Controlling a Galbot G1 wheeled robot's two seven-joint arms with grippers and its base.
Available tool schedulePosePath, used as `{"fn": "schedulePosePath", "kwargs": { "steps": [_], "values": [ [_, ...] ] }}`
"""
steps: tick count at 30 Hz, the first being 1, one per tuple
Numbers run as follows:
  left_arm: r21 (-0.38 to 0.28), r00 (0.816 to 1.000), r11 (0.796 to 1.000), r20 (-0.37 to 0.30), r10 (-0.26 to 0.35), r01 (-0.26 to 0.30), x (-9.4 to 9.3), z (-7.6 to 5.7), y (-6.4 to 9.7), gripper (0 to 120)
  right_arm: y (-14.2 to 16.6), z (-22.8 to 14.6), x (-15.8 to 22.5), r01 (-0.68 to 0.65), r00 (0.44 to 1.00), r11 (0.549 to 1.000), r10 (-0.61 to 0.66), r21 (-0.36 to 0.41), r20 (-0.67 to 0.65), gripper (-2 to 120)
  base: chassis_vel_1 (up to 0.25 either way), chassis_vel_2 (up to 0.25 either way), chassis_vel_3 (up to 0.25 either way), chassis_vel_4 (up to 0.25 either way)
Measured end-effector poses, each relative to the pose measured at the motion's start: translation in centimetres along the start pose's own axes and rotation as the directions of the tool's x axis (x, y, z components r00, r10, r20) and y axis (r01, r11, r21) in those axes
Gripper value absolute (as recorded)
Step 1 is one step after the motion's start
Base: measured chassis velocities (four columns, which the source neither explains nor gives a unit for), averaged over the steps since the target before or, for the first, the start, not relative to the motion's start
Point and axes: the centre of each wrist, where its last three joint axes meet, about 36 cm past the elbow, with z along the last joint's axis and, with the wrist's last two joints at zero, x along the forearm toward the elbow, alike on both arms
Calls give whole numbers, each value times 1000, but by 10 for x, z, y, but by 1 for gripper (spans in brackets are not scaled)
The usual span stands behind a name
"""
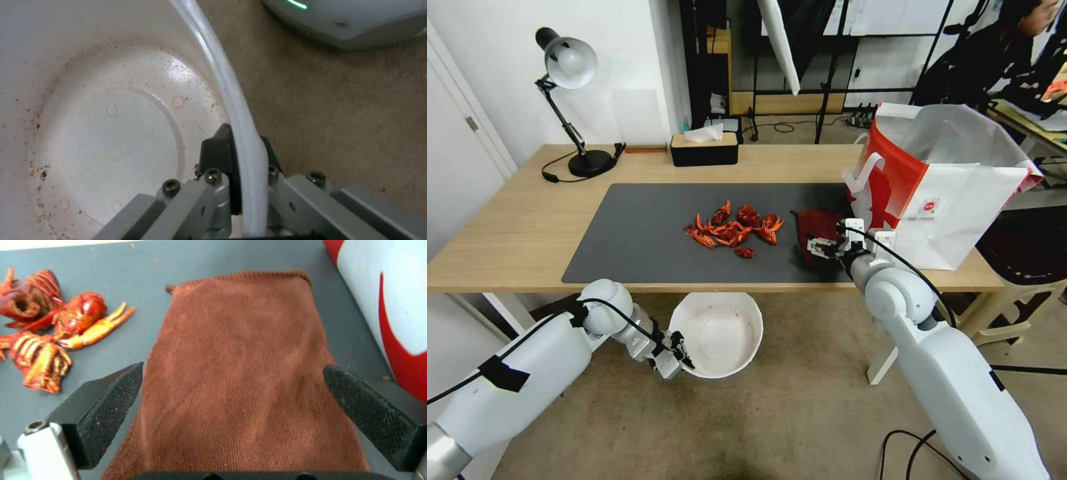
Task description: Sweep shrimp from table into container with towel, then put container into takeout bag.
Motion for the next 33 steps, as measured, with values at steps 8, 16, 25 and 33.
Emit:
{"fn": "schedulePosePath", "kwargs": {
  "steps": [8,16,25,33],
  "values": [
    [2,1000,1000,7,-2,2,-3,0,-1,0,1,0,-4,-14,999,999,12,-45,-31,100,0,0,0,0],
    [3,1000,1000,6,-12,12,-3,2,-1,0,0,4,-6,-24,998,999,21,-48,-55,80,0,0,0,0],
    [6,1000,1000,10,-21,21,-3,3,-3,0,-1,7,-5,-34,997,998,30,-58,-71,45,0,0,0,0],
    [11,999,999,13,-37,37,-2,5,-7,0,0,8,-1,-12,999,999,10,-46,-35,17,0,0,0,0]
  ]
}}
